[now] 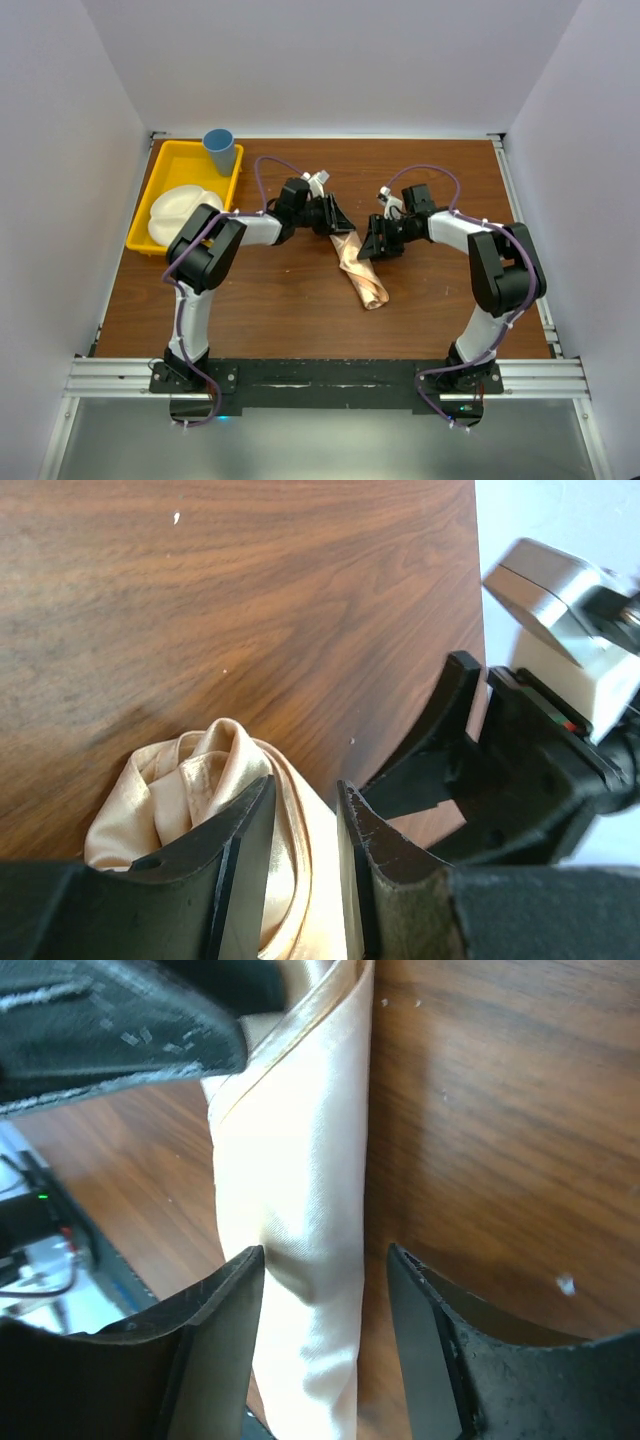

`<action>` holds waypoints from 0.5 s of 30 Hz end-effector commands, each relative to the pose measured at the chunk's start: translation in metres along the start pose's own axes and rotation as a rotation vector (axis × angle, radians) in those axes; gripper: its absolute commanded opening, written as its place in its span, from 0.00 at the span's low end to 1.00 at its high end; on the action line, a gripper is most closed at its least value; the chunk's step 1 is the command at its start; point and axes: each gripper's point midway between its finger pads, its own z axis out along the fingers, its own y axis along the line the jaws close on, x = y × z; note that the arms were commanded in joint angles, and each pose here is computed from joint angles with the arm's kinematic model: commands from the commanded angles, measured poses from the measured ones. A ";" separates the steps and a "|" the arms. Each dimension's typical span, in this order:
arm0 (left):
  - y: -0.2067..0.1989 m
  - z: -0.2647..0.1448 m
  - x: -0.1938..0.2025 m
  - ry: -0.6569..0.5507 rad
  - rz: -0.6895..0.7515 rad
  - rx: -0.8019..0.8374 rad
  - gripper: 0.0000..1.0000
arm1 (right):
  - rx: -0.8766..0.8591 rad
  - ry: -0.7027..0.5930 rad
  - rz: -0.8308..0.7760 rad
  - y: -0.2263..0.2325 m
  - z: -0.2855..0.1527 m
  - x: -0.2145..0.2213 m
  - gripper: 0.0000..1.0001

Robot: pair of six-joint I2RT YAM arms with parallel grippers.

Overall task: Fold the napkin, place the utensils inside, and roll it up
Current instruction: Roll the napkin with the utensil

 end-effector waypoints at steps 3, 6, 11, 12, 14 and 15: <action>-0.053 -0.012 -0.027 -0.056 0.117 0.077 0.36 | 0.094 0.001 -0.102 0.010 -0.010 0.003 0.58; -0.062 -0.015 -0.026 -0.055 0.122 0.091 0.36 | 0.098 0.012 -0.104 0.012 -0.007 0.007 0.56; -0.065 -0.019 -0.023 -0.052 0.127 0.084 0.36 | 0.117 -0.006 -0.123 0.024 -0.010 0.002 0.56; -0.065 -0.019 -0.022 -0.051 0.125 0.083 0.36 | 0.121 -0.011 -0.125 0.027 -0.012 0.000 0.56; -0.066 -0.021 -0.021 -0.048 0.123 0.082 0.36 | 0.126 -0.014 -0.117 0.030 -0.013 0.001 0.59; -0.066 -0.021 -0.020 -0.047 0.127 0.081 0.36 | 0.121 -0.020 -0.115 0.033 -0.016 0.001 0.60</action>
